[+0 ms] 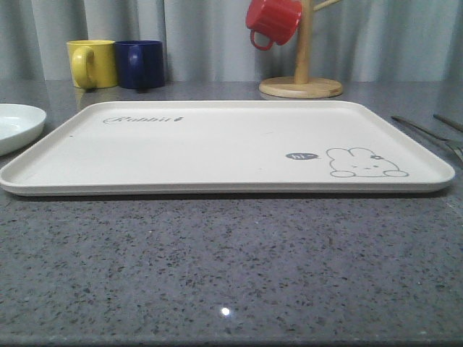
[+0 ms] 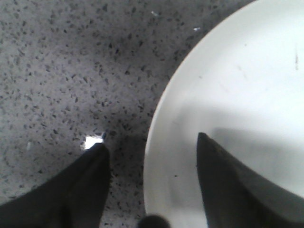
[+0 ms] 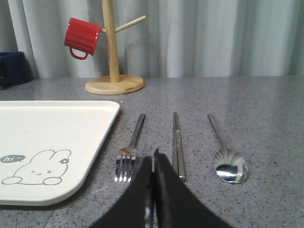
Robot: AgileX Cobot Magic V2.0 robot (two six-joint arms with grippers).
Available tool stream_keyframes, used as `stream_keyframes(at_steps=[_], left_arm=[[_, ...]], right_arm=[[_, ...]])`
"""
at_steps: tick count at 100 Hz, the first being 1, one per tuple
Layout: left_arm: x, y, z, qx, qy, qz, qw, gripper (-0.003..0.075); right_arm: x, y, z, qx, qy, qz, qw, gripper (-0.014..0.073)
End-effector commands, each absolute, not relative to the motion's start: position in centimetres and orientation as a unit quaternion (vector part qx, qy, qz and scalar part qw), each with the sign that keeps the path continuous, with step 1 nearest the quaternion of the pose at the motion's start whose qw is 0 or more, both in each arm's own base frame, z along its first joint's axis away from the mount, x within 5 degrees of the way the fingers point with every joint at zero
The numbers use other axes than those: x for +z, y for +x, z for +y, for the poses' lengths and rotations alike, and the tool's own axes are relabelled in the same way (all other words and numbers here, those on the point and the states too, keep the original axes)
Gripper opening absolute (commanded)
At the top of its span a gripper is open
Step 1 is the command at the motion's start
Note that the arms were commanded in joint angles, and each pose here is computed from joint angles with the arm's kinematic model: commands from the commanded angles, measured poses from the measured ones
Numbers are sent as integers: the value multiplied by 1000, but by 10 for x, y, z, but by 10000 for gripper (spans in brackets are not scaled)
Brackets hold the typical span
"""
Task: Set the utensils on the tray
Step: 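Grasp the plate rim with the left gripper and lift it over the tray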
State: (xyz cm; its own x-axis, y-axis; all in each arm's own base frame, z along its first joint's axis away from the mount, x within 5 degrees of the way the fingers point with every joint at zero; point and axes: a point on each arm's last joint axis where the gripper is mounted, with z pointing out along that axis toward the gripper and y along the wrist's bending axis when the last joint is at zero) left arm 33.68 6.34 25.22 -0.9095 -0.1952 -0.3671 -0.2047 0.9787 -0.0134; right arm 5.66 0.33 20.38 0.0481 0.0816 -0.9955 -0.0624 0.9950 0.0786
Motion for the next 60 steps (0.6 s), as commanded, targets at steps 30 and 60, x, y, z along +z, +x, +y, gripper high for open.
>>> stream_keyframes(at_steps=[30, 60], left_arm=[[271, 335, 64, 20, -93, 972, 215, -19], [312, 319, 57, 6, -84, 957, 279, -19]], right_arm=[[212, 54, 3, 49, 4, 649, 759, -69], [212, 54, 3, 49, 4, 649, 759, -69]])
